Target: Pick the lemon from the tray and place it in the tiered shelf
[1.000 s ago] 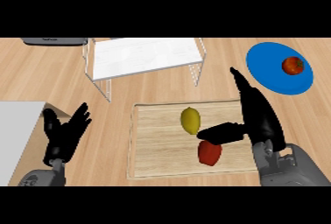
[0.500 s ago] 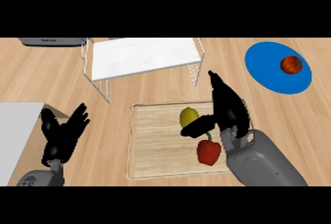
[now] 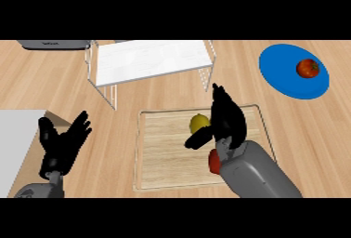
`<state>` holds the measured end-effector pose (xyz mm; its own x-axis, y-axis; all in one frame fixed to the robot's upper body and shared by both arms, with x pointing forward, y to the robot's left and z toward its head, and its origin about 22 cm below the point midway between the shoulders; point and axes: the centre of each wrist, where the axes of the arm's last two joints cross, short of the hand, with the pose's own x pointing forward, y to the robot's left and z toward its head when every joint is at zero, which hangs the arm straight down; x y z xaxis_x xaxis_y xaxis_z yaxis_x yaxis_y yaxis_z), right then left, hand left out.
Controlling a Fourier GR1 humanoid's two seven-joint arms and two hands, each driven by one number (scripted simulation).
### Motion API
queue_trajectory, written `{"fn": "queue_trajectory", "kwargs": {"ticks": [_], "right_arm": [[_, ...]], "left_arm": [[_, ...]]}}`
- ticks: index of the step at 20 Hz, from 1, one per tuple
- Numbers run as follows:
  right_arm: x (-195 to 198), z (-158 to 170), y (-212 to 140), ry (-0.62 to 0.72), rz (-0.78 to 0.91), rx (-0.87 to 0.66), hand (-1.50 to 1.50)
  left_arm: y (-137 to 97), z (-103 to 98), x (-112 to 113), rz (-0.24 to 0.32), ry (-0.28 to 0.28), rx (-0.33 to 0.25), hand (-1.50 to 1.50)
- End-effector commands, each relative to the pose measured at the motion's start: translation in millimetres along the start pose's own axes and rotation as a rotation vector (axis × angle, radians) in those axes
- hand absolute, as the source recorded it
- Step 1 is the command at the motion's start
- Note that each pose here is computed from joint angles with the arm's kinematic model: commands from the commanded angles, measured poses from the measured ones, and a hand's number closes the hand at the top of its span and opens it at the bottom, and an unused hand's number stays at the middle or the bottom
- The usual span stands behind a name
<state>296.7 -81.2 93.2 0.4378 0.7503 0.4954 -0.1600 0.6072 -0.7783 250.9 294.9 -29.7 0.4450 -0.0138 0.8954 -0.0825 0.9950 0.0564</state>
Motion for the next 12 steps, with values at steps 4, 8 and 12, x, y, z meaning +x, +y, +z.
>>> {"fn": "queue_trajectory", "kwargs": {"ticks": [4, 8, 12], "right_arm": [[8.3, -2.8, 17.8, 0.162, 0.027, -0.004, -1.50], [7.5, -7.5, 21.1, 0.181, 0.029, -0.016, -1.50], [-6.1, -8.4, 39.8, 0.208, 0.077, -0.040, -1.50]], "left_arm": [[2.0, 3.3, -0.1, 0.008, -0.005, -0.005, 0.00], [10.9, -0.6, -4.1, 0.016, -0.008, 0.003, 0.00], [14.9, 6.0, 5.2, 0.012, 0.010, -0.017, 0.00]]}}
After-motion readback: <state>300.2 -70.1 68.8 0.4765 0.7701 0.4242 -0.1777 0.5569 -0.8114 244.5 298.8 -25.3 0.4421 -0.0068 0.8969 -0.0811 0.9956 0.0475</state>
